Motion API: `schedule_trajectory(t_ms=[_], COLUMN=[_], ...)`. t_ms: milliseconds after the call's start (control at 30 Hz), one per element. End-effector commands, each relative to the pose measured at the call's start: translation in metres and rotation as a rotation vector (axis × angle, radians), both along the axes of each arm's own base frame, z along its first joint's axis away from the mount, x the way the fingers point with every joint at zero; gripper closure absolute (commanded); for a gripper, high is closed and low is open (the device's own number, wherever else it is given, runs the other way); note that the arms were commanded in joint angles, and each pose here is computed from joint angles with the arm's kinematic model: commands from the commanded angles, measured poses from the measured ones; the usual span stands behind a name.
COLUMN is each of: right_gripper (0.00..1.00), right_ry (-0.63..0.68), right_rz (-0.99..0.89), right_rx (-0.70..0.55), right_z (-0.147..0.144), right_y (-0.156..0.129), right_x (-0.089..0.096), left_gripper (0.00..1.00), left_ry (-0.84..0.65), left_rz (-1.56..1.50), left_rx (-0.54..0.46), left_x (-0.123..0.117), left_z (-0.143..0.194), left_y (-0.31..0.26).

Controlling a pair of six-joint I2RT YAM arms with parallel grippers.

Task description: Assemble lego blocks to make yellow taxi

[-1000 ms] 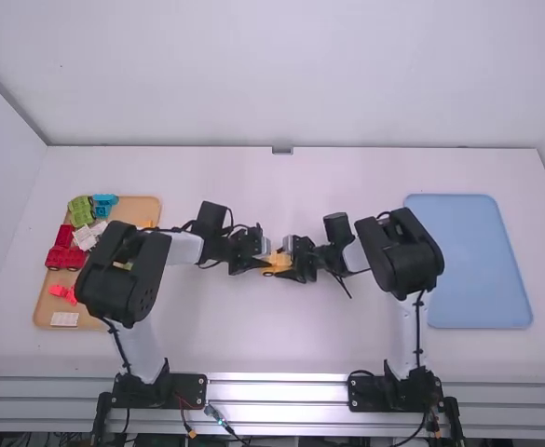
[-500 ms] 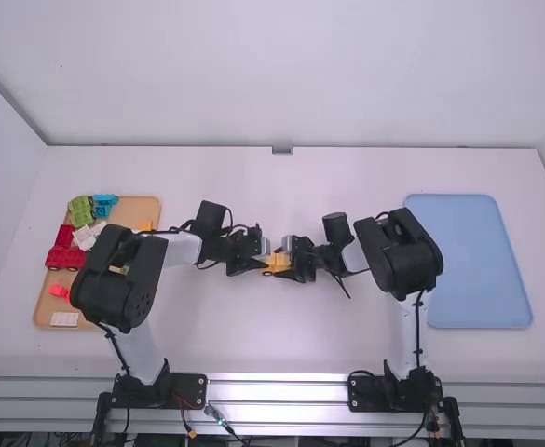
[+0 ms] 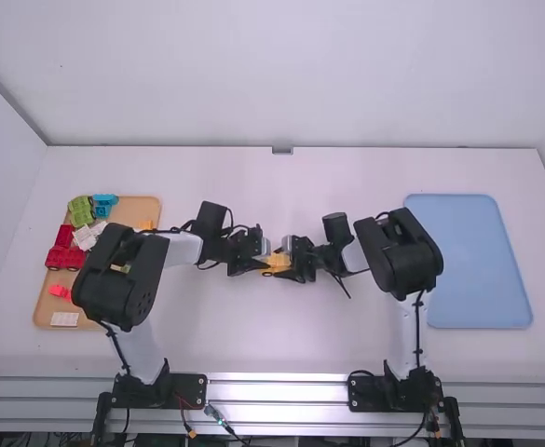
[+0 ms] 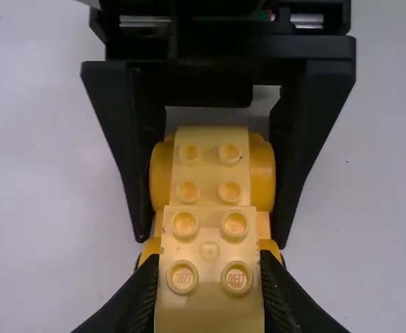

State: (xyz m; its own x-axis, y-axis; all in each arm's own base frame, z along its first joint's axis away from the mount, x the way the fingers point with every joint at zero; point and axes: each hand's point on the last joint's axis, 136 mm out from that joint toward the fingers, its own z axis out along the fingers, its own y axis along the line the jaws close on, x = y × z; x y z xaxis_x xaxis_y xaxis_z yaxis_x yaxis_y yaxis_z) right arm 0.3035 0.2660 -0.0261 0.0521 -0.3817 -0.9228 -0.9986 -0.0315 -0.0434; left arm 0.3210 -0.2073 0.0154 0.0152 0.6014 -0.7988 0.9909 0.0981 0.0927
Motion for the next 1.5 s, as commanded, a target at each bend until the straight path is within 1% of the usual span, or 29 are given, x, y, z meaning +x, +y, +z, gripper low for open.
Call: schedule_trajectory(t_ms=[0, 167, 233, 267, 300, 333, 367, 500, 533, 733, 800, 900, 1100, 1167, 1300, 1333, 1400, 1433, 1467], right_gripper=[0.54, 0.53, 0.54, 0.54, 0.54, 0.54, 0.54, 0.53, 0.53, 0.53, 0.54, 0.54, 0.54, 0.54, 0.54, 0.53, 0.53, 0.53, 0.53], right_ry=[0.009, 0.01, 0.011, 0.011, 0.011, 0.011, 0.011, 0.014, 0.017, 0.016, 0.016, 0.017, 0.016, 0.016, 0.017, 0.017, 0.017, 0.016, 0.016], right_rz=[0.013, 0.013, 0.013, 0.012, 0.013, 0.013, 0.013, 0.013, 0.012, 0.01, 0.01, 0.01, 0.009, 0.01, 0.009, 0.01, 0.01, 0.009, 0.009], right_rx=[0.019, 0.018, 0.018, 0.018, 0.018, 0.018, 0.018, 0.017, 0.016, 0.013, 0.013, 0.013, 0.014, 0.013, 0.013, 0.014, 0.014, 0.013, 0.013], right_z=[0.0, 0.0, 0.0, 0.0, 0.0, 0.0, 0.0, 0.0, 0.0, -0.001, -0.001, -0.001, -0.001, -0.001, -0.001, -0.001, -0.001, -0.001, -0.001], right_y=[0.001, 0.001, 0.001, 0.001, 0.001, 0.001, 0.001, 0.001, 0.001, 0.001, 0.001, 0.001, 0.0, 0.001, 0.0, 0.0, 0.0, 0.0, 0.0], right_x=[-0.001, -0.001, -0.001, -0.001, -0.001, -0.001, -0.001, -0.002, -0.002, -0.001, -0.002, -0.002, -0.001, -0.001, -0.001, -0.001, -0.001, -0.001, -0.001], left_gripper=[0.98, 0.95, 0.8, 0.78, 0.72, 0.64, 0.59, 0.49, 0.47, 0.47, 0.46, 0.43, 0.37, 0.37, 0.41, 0.48, 0.68, 0.94, 0.98], left_ry=[0.038, 0.035, 0.035, 0.034, 0.03, 0.027, 0.023, 0.006, 0.001, -0.002, -0.009, -0.015, -0.014, -0.007, -0.003, -0.004, -0.001, 0.013, 0.02], left_rz=[-0.019, -0.019, -0.016, -0.015, -0.014, -0.013, -0.014, -0.014, -0.013, -0.017, -0.034, -0.035, -0.001, 0.002, -0.001, 0.001, -0.002, -0.001, -0.001], left_rx=[-0.012, -0.012, -0.008, -0.006, -0.007, -0.008, -0.009, -0.013, -0.014, -0.024, -0.055, -0.071, -0.003, 0.005, 0.002, 0.003, 0.004, 0.007, 0.01], left_x=[-0.01, -0.009, -0.009, -0.009, -0.008, -0.007, -0.007, -0.004, -0.003, -0.003, -0.003, 0.0, 0.009, 0.009, 0.01, 0.01, 0.009, 0.007, 0.005], left_z=[-0.005, -0.005, -0.006, -0.006, -0.006, -0.005, -0.005, -0.004, -0.003, -0.001, 0.006, 0.018, 0.039, 0.043, 0.049, 0.049, 0.048, 0.047, 0.046], left_y=[-0.003, -0.004, -0.003, -0.003, -0.003, -0.003, -0.003, -0.004, -0.004, -0.005, -0.009, -0.009, -0.003, -0.002, -0.003, -0.002, -0.003, -0.002, -0.002])
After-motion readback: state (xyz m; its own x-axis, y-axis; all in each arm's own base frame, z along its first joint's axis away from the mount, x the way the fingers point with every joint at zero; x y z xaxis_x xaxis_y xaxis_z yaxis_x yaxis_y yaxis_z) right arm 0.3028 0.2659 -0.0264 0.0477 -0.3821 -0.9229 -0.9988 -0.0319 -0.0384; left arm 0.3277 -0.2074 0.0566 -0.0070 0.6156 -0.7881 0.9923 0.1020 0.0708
